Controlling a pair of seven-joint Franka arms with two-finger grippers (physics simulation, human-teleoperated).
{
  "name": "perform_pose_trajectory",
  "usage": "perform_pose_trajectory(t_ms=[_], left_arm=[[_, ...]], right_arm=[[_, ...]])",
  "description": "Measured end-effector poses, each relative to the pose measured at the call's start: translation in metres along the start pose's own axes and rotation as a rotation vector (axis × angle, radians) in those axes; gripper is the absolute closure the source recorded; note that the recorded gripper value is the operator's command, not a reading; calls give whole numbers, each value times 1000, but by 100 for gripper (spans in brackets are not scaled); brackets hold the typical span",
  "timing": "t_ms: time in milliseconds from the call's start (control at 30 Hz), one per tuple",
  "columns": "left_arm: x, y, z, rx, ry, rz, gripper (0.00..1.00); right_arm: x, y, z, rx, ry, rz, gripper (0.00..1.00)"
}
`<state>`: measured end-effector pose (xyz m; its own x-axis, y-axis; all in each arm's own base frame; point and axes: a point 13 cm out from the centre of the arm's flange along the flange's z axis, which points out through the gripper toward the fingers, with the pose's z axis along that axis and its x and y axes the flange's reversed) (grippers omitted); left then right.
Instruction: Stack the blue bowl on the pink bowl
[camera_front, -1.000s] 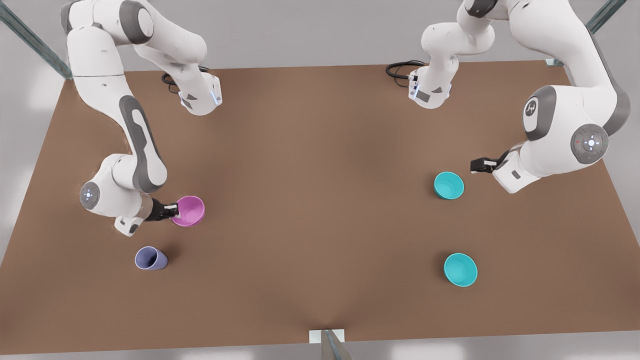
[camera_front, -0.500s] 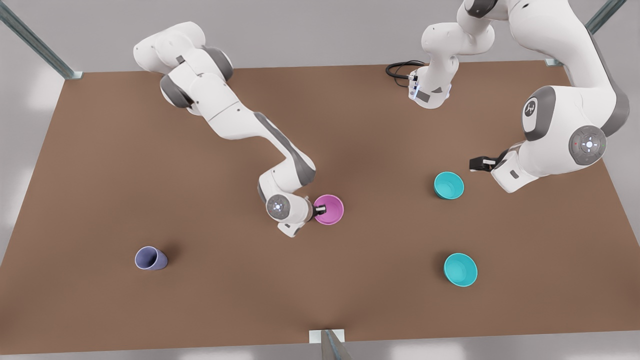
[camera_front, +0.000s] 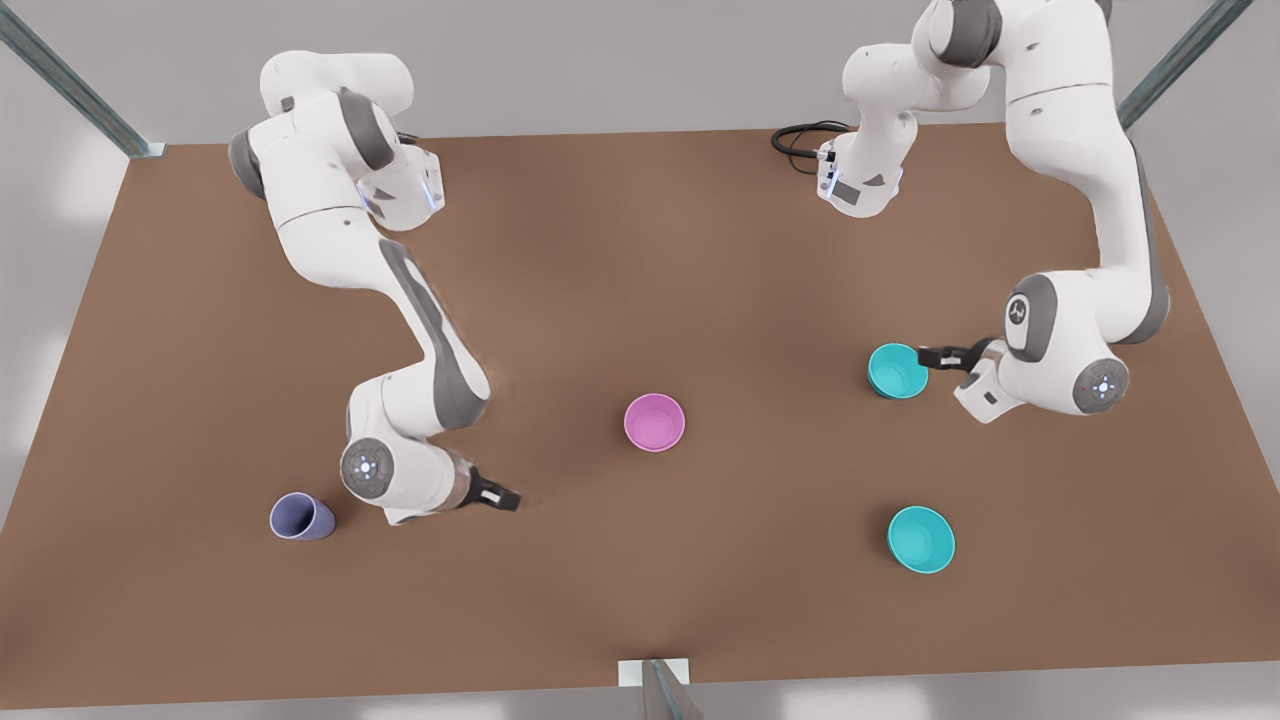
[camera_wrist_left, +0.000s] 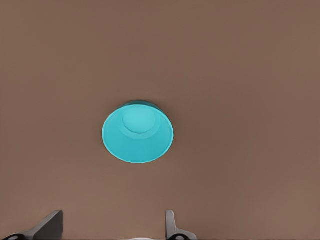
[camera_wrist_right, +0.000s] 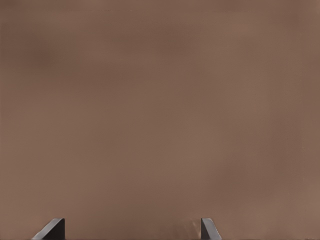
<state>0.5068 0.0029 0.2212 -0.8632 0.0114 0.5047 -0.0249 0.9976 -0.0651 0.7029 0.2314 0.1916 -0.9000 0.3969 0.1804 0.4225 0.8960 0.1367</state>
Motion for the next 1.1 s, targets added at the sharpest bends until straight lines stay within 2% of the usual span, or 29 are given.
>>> perform_pose_trajectory(t_ms=[67, 200, 333, 467, 500, 533, 567, 600, 667, 900, 967, 1100], left_arm=[[-15, 13, 27, 12, -45, -2, 0], [-35, 22, 87, 56, -101, 2, 0], [-48, 39, 124, 62, -143, 5, 0], [-59, 47, 140, 50, -176, 37, 0], [-62, 46, 142, 45, -181, 51, 4], [-64, 45, 145, 40, -184, 63, 33], [-66, 44, 146, 39, -190, 73, 67], [-68, 43, 146, 44, -197, 78, 74], [-70, 39, 146, 67, -206, 80, 79], [-72, 17, 113, 109, -269, 114, 79], [-68, -33, 74, 88, -330, 203, 79], [-67, -208, 19, 25, -428, 453, 79]], right_arm=[[-28, -70, -81, 62, -45, 5, 0], [-11, -133, -256, 116, -188, -91, 0], [29, -151, -343, 157, -225, -197, 0], [63, -179, -367, 205, -175, -262, 0], [72, -184, -366, 216, -155, -279, 0], [76, -187, -363, 226, -136, -296, 0], [76, -189, -355, 237, -111, -313, 0], [76, -190, -347, 246, -87, -329, 0], [76, -193, -336, 257, -52, -358, 0], [78, -196, -325, 262, 1, -440, 0], [77, -198, -324, 261, 8, -454, 0], [77, -198, -324, 259, 17, -485, 0]])
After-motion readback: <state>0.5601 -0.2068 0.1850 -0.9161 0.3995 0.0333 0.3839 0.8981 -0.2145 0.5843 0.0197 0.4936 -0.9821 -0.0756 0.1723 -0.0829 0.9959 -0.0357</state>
